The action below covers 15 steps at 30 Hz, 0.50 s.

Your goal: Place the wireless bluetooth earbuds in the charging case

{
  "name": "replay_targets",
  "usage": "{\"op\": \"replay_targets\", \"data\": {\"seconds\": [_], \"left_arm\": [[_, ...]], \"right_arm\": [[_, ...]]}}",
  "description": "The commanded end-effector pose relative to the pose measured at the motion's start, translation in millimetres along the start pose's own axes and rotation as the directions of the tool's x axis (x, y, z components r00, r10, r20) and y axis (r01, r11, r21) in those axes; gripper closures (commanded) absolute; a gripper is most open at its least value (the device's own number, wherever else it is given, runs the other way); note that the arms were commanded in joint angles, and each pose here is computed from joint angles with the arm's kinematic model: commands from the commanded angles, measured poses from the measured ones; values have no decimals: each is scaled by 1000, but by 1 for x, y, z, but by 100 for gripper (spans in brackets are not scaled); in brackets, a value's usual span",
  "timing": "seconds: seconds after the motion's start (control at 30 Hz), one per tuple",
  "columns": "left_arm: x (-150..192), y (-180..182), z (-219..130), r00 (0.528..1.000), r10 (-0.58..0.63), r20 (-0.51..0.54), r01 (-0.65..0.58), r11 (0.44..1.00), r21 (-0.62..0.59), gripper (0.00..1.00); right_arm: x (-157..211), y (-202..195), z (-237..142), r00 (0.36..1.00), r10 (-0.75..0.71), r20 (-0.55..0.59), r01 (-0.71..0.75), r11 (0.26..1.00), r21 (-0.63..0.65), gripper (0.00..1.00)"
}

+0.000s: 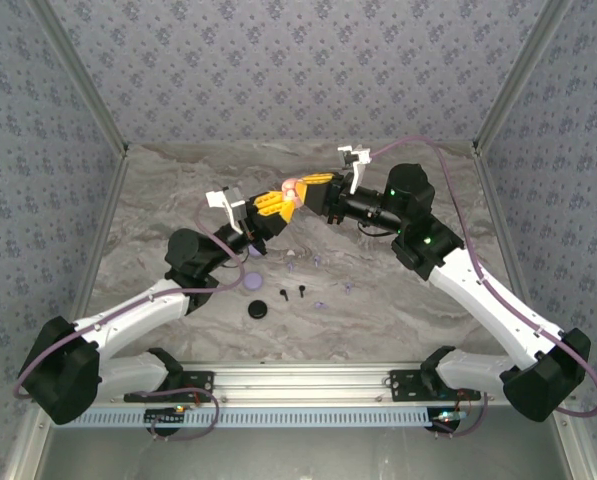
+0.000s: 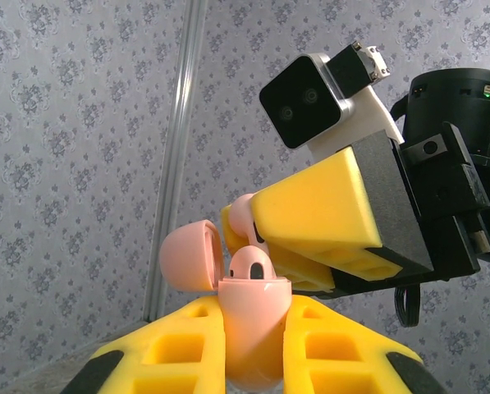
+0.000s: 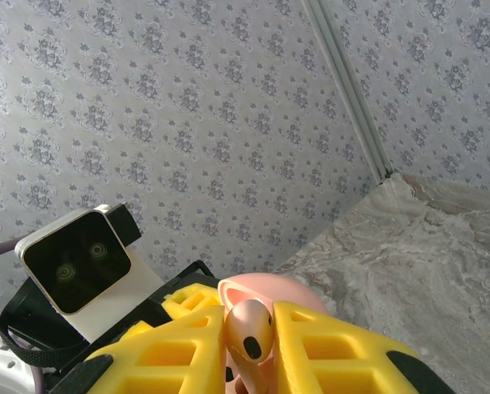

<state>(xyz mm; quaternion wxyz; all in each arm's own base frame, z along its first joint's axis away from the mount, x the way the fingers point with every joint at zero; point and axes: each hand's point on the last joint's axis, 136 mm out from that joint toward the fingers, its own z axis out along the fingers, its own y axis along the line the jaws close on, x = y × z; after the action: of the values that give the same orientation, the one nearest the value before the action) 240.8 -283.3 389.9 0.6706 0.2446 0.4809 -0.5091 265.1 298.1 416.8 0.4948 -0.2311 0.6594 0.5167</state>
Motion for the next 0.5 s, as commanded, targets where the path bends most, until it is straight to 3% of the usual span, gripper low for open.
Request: {"op": "replay_targets", "data": {"seconds": [0.0,0.47], "left_arm": [[-27,-11,-1,995,40,89,-42,999,24,100],[-27,-10,0,995,44,89,-46,999,20,100]], "right_arm": [[-11,10,-4,999,-6,31,7,999,-33,78],[-6,12,0,1000,21,16,-20,998,-53,78]]}}
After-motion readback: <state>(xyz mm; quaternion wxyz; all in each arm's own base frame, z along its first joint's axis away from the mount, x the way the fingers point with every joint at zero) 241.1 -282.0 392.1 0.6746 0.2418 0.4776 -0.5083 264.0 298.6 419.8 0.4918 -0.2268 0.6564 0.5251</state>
